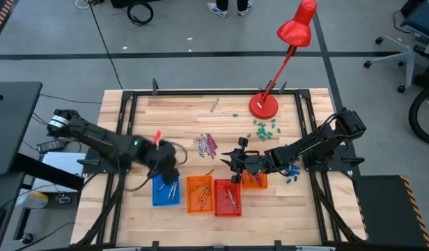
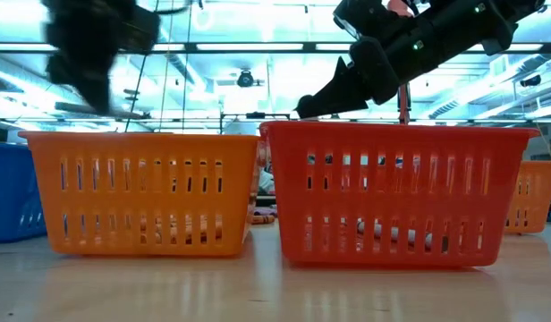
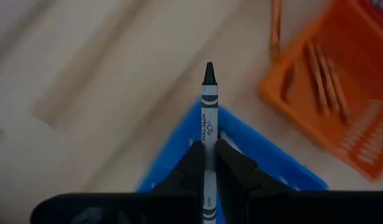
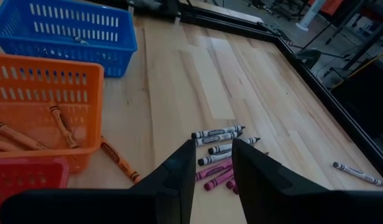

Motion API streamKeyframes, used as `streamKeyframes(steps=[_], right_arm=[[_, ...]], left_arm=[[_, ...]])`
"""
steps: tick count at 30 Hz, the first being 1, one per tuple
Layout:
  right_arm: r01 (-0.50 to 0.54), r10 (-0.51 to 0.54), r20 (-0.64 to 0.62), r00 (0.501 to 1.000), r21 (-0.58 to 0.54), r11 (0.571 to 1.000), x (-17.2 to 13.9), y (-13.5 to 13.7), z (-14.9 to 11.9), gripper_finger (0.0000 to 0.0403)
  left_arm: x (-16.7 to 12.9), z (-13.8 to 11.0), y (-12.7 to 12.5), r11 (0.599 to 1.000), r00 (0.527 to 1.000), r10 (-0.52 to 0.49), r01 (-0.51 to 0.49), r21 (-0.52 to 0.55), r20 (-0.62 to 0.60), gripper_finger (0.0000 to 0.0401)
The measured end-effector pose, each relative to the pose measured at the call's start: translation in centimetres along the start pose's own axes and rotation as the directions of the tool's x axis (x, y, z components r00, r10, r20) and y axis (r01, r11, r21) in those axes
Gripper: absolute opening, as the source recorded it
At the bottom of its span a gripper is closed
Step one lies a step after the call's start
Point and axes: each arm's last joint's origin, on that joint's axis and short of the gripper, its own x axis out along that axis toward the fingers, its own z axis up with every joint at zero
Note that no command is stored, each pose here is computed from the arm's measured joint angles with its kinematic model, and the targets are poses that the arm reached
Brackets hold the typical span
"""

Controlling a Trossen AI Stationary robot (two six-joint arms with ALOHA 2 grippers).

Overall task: Sort crayons
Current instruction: Put the black crayon into the blue bin

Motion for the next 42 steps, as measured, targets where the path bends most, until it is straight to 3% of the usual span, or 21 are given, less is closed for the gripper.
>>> streamKeyframes(steps=[4, 10, 16, 21, 26, 31, 36, 40, 42], right_arm=[[0.0, 0.0, 0.0, 1.0, 0.001, 1.0, 0.0, 0.0, 0.0, 0.011], [0.0, 0.0, 0.003, 1.0, 0.008, 1.0, 0.0, 0.0, 0.0, 0.011], [-0.011, 0.011, 0.013, 1.0, 0.021, 1.0, 0.0, 0.0, 0.1, 0.011], [-0.02, 0.019, 0.015, 1.0, 0.025, 0.999, 0.0, 0.0, 0.2, 0.011], [-0.023, 0.023, 0.015, 1.0, 0.025, 0.999, 0.0, 0.1, 0.2, 0.011], [-0.025, 0.025, 0.016, 1.0, 0.025, 0.999, 0.0, 0.1, 0.2, 0.011], [-0.025, 0.025, 0.022, 0.999, 0.029, 0.999, 0.0, 0.1, 0.2, 0.011], [-0.025, 0.025, 0.022, 0.999, 0.029, 0.999, 0.0, 0.1, 0.2, 0.011], [-0.025, 0.024, 0.022, 0.999, 0.029, 0.999, 0.0, 0.0, 0.2, 0.011]], left_arm=[[-0.5, -2.7, -1.5, 0.998, 1.0, -0.031, 0.03, -0.052, -0.002, 0.0032], [-0.1, -5.6, -3.0, 0.99, 0.997, 0.006, 0.004, -0.14, 0.072, 0.0032], [2.0, -6.9, -4.0, 0.972, 0.994, 0.088, -0.072, -0.224, 0.066, 0.0035], [4.1, -7.4, -4.7, 0.965, 0.989, 0.146, -0.135, -0.224, 0.035, 0.0066], [5.4, -7.3, -4.9, 0.96, 0.983, 0.183, -0.182, -0.212, -0.016, 0.0099], [4.4, -6.3, -4.5, 0.976, 0.99, 0.142, -0.141, -0.169, -0.003, 0.0123], [3.5, -4.3, -4.5, 0.992, 0.977, 0.097, -0.079, -0.099, 0.188, 0.0127], [3.8, -2.3, -5.1, 0.998, 0.927, 0.061, -0.064, -0.005, 0.371, 0.0128], [4.5, -0.9, -5.4, 0.998, 0.903, 0.06, -0.05, -0.036, 0.426, 0.0128]])
